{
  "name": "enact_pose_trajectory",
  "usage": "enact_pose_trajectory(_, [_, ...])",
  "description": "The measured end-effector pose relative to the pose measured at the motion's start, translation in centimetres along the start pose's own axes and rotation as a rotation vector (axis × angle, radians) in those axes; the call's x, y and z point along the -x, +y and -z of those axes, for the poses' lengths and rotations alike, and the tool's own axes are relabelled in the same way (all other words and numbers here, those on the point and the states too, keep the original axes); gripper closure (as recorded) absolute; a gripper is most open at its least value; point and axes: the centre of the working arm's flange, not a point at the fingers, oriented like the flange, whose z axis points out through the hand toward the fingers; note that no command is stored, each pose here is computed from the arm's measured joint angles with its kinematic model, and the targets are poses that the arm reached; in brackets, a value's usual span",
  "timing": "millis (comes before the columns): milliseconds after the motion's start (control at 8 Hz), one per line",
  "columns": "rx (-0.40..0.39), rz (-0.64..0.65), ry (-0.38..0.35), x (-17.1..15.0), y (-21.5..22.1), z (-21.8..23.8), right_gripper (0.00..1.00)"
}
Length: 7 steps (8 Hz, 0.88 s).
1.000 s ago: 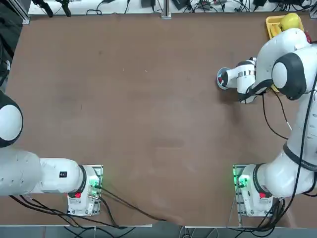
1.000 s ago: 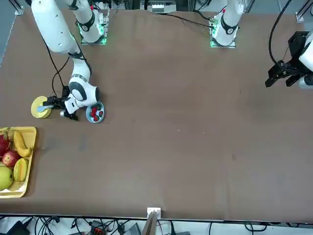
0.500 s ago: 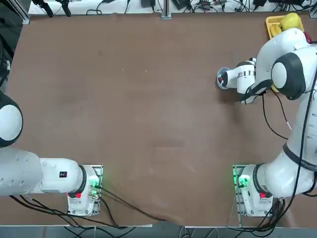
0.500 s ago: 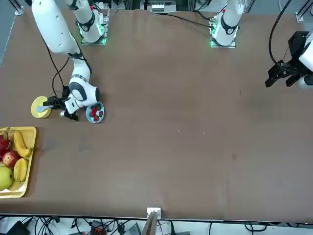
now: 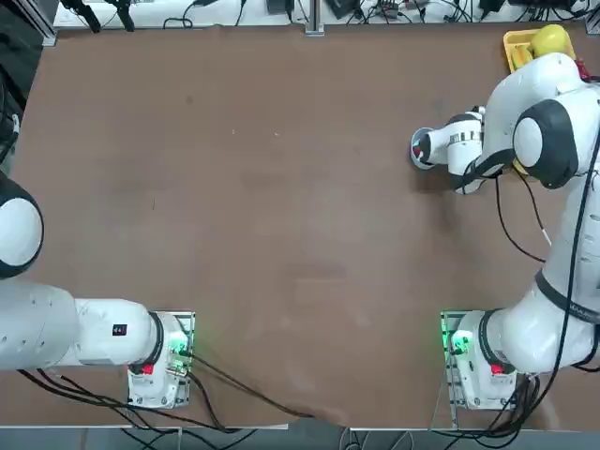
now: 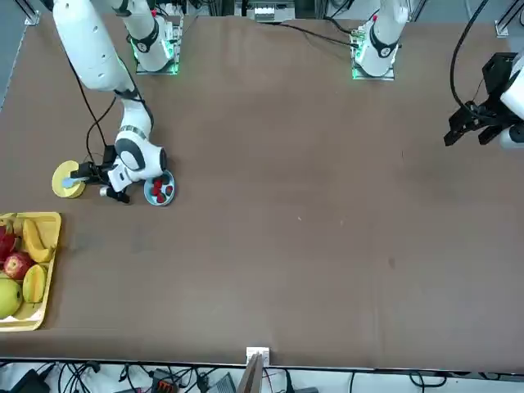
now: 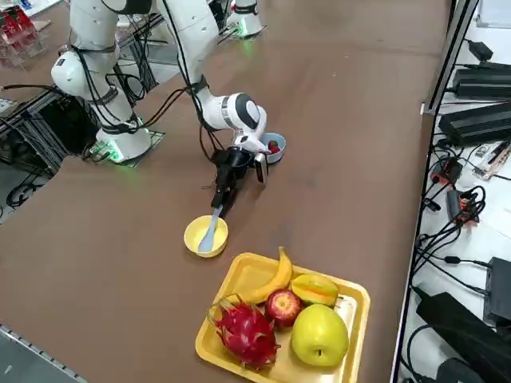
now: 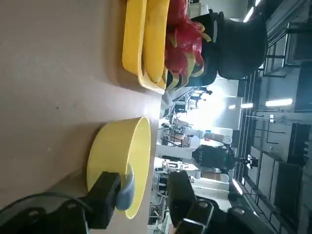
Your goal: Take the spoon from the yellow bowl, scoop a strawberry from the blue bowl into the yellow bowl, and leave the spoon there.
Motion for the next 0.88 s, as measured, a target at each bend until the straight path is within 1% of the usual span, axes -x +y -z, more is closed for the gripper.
enact_pose_trajectory(375, [0.005,0.006,-0.002,0.02,-0.51,-0.14,0.40])
enact_pose_trajectory(875, [0.006,0.002,-0.002,-0.15,-0.42,-0.13,0.44])
